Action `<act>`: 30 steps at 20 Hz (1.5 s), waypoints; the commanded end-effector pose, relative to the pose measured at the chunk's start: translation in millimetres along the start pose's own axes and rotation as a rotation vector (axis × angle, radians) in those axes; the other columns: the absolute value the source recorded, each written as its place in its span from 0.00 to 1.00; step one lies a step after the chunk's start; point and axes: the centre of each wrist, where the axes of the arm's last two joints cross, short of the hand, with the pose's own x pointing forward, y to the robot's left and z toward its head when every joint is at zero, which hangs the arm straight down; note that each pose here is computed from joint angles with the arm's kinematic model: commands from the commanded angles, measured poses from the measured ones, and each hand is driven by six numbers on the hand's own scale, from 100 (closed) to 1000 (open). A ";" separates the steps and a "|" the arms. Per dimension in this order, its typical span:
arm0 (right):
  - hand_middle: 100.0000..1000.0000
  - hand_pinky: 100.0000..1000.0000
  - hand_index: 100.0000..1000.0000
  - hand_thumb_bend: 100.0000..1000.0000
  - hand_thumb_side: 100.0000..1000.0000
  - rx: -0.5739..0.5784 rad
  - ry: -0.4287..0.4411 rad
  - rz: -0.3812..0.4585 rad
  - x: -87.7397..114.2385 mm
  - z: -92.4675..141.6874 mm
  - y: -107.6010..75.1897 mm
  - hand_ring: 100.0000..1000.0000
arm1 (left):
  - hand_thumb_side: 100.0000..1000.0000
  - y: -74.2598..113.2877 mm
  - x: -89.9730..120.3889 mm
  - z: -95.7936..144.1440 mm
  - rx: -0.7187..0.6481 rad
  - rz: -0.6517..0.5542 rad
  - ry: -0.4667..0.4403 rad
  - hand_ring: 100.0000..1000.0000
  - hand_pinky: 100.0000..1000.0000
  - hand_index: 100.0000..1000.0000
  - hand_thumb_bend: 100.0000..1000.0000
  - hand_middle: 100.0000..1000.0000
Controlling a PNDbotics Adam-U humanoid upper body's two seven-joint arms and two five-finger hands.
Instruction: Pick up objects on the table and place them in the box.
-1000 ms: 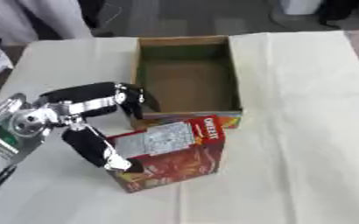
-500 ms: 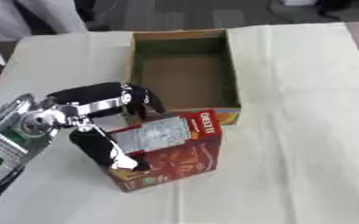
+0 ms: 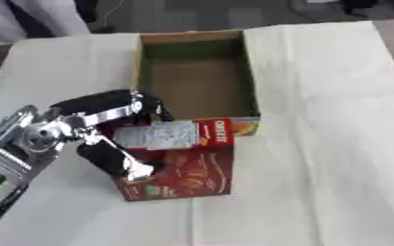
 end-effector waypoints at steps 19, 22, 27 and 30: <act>0.69 0.39 0.81 0.00 0.63 0.001 -0.017 -0.003 -3.9 -2.6 -5.5 0.63 | 0.44 70.0 -43.0 33.0 0.376 0.441 -0.170 0.44 0.36 0.58 0.00 0.61; 0.69 0.39 0.81 0.00 0.63 0.004 -0.017 -0.008 -4.5 -2.6 -4.5 0.63 | 0.46 84.3 -44.5 33.0 0.417 0.517 -0.224 0.44 0.36 0.58 0.00 0.60; 0.69 0.39 0.81 0.00 0.62 0.010 -0.019 -0.018 -4.9 -2.5 -2.5 0.63 | 0.47 101.1 -42.0 25.5 0.472 0.537 -0.272 0.44 0.35 0.58 0.00 0.60; 0.69 0.39 0.81 0.00 0.62 0.012 -0.021 -0.022 -5.2 -2.4 -2.1 0.63 | 0.47 107.7 -38.3 20.2 0.491 0.502 -0.284 0.43 0.35 0.58 0.00 0.60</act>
